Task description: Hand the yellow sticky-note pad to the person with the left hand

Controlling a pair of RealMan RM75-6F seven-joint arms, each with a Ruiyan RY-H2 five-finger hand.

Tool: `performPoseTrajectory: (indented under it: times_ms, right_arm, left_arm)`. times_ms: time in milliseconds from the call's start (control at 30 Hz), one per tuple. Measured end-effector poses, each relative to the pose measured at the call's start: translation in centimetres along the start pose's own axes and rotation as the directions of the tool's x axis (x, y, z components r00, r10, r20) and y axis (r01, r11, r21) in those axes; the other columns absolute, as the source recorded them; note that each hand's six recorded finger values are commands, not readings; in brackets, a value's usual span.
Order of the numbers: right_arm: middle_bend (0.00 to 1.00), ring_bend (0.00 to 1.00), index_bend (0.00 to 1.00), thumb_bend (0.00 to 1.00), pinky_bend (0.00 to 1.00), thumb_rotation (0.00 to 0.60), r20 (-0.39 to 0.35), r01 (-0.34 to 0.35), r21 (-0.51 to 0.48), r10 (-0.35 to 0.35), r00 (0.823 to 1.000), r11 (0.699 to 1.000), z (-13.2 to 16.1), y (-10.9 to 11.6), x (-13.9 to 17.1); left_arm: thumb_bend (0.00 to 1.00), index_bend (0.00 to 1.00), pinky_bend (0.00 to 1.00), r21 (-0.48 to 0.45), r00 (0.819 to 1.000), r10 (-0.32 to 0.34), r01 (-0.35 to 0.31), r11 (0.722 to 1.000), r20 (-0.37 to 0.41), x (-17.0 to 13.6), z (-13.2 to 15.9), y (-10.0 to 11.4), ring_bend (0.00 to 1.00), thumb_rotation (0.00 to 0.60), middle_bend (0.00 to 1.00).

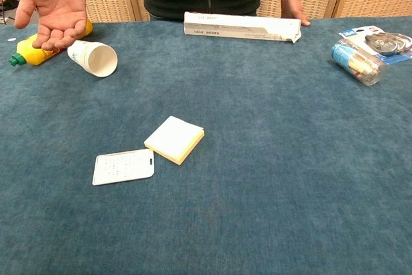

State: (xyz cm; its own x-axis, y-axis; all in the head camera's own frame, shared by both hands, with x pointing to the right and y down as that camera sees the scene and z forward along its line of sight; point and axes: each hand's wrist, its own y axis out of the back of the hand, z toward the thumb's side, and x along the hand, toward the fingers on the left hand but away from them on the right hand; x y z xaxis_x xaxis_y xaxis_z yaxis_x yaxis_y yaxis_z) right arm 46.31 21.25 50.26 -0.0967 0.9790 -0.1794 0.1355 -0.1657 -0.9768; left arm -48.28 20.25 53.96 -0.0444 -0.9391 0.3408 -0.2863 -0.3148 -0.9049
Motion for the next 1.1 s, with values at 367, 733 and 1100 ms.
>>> performPoseTrajectory:
  times_ms: [367,733,1100]
  right_arm:
    - [0.00,0.00,0.00,0.00,0.00,0.600,0.003,0.026,0.009,-0.026,1.000,1.000,0.2,0.2,0.3]
    - [0.00,0.00,0.00,0.00,0.00,0.600,0.024,0.019,0.014,-0.019,1.000,1.000,-0.4,0.3,0.0]
    - [0.00,0.00,0.00,0.00,0.00,0.600,0.074,-0.005,0.017,0.003,0.997,1.000,-1.7,-0.1,-0.4]
  left_arm:
    - [0.00,0.00,0.00,0.005,0.998,-0.014,0.014,1.000,0.062,-0.3,1.0,-0.3,0.00,0.600,0.00]
    - [0.00,0.00,0.00,0.148,0.876,-0.232,0.186,0.971,0.424,2.3,9.4,-4.5,0.00,0.600,0.00]
    - [0.00,0.00,0.00,0.459,0.577,-0.557,0.324,0.827,0.597,5.8,20.0,-14.5,0.00,0.600,0.00]
